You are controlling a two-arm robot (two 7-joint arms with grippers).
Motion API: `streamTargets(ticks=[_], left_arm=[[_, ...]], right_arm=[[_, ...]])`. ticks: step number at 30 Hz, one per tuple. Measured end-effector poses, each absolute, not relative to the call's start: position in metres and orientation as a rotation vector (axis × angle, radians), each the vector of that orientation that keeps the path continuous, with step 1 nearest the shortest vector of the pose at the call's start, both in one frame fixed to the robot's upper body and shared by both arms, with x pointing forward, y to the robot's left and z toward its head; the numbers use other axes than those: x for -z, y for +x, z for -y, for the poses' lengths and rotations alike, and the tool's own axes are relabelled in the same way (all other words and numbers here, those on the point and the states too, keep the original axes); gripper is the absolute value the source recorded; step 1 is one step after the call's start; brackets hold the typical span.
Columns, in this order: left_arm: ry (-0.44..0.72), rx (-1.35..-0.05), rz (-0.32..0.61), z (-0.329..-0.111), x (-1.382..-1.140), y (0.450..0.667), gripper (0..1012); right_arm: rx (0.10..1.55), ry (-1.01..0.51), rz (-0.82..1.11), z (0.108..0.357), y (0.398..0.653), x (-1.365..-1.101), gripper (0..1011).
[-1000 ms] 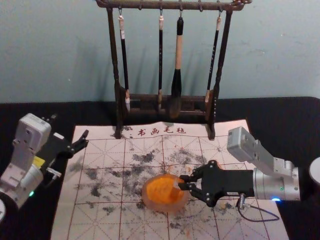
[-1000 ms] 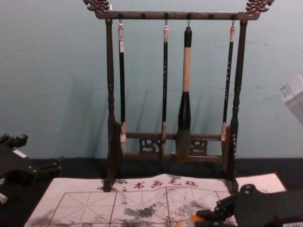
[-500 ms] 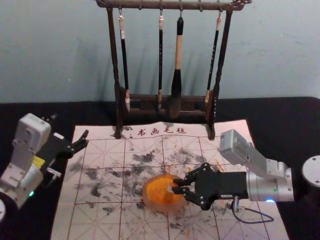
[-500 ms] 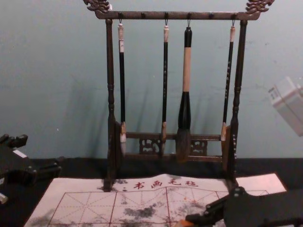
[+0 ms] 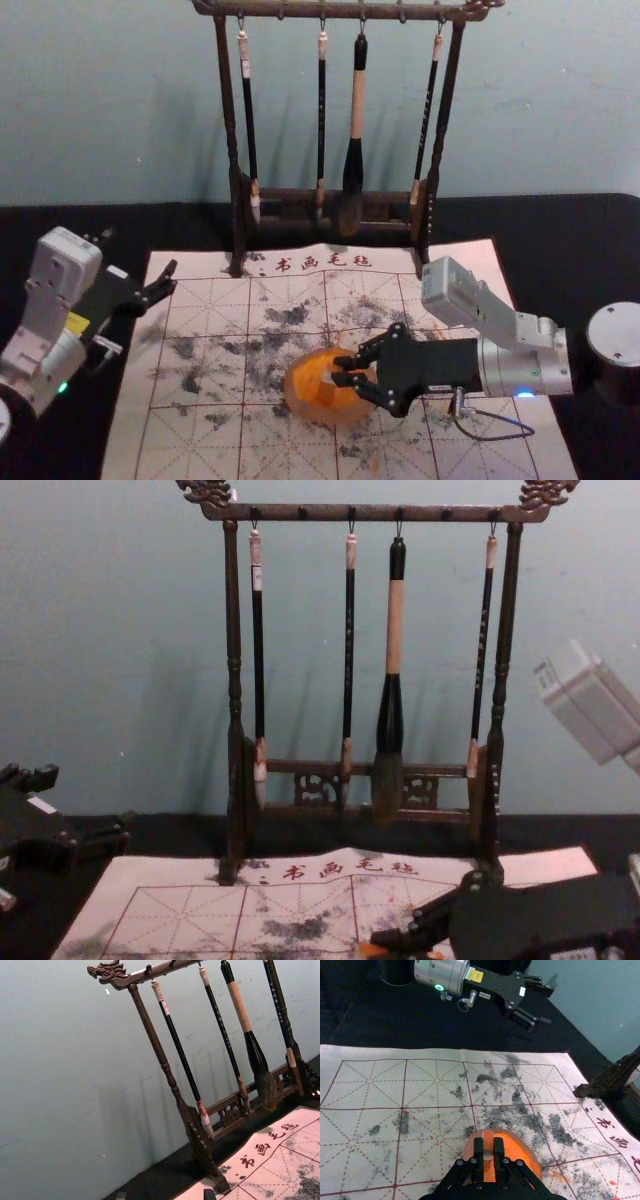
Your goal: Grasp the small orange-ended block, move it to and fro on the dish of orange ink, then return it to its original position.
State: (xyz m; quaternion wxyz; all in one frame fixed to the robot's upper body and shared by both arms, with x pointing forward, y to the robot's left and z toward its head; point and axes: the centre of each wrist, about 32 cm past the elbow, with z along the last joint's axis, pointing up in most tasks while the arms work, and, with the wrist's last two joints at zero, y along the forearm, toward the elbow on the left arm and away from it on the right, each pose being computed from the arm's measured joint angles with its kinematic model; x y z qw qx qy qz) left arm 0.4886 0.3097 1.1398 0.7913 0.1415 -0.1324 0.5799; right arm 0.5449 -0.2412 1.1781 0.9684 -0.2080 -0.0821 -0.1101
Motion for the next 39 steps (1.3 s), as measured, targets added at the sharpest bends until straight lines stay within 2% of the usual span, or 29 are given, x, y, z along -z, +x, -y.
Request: streamTargets(ticks=[24, 39], left_arm=[[0.304, -1.248, 0.285, -0.31, -1.14, 0.489, 1001], [0.304, -1.248, 0.285, -0.31, -1.14, 0.489, 1002]], right_arm=[[0.3, -0.443, 0.161, 0.244, 0.561, -1.184, 81], [0.312, -0.447, 0.148, 0.256, 0.548, -1.183, 81]])
